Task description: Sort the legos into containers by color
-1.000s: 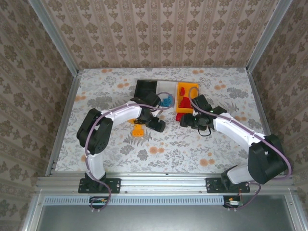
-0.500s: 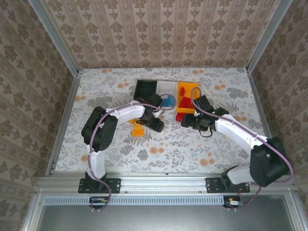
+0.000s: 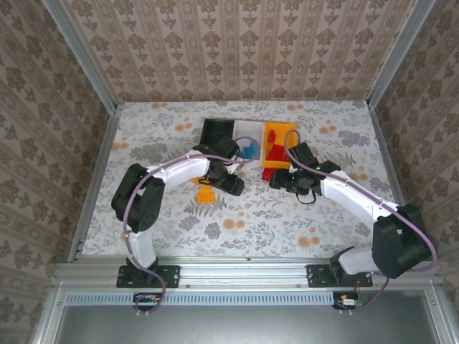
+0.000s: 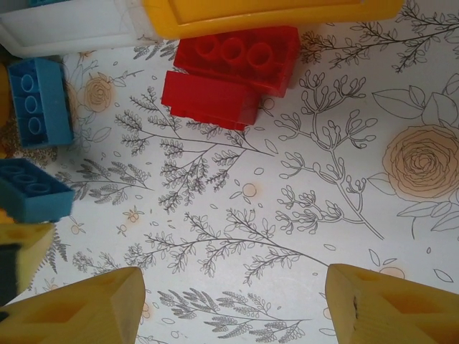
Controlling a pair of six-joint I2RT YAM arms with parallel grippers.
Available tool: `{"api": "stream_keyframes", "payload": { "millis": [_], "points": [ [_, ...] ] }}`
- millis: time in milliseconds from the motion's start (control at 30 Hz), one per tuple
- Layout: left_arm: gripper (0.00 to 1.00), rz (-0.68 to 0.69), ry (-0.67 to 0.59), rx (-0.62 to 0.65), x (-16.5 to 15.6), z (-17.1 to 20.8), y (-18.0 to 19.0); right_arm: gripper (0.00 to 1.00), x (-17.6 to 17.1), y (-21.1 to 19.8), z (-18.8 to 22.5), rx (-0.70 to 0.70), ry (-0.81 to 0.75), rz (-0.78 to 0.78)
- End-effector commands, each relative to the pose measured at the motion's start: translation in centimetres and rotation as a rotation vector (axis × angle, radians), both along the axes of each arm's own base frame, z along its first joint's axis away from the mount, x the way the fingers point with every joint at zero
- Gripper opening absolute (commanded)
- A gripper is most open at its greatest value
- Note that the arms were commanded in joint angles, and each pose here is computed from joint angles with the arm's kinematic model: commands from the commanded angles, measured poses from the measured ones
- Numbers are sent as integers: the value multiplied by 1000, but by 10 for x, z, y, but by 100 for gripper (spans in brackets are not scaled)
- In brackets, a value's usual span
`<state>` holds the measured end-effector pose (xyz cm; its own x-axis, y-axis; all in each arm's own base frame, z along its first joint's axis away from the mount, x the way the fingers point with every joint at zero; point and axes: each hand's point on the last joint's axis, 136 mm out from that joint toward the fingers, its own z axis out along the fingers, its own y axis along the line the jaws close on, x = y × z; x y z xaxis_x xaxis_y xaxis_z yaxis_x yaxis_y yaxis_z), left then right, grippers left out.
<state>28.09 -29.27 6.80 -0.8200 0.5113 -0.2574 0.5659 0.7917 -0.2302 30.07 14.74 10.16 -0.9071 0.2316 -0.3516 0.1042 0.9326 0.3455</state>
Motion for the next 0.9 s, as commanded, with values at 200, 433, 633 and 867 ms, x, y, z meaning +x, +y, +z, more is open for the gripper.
{"api": "stream_keyframes", "payload": {
  "millis": [200, 433, 633, 867],
  "points": [
    [66, 51, -164, -110, 51, 97, -6, 69, -1, 7, -25, 48, 54, -17],
    [66, 57, -226, -55, 102, 92, -23, 69, -13, -4, -27, -3, 66, -5],
    [66, 39, -220, 23, 131, 65, -38, 70, -31, -26, -21, -78, 57, -4],
    [72, 5, -206, 53, 142, 49, -56, 70, -45, -41, -25, -85, 65, -32]
  ]
}}
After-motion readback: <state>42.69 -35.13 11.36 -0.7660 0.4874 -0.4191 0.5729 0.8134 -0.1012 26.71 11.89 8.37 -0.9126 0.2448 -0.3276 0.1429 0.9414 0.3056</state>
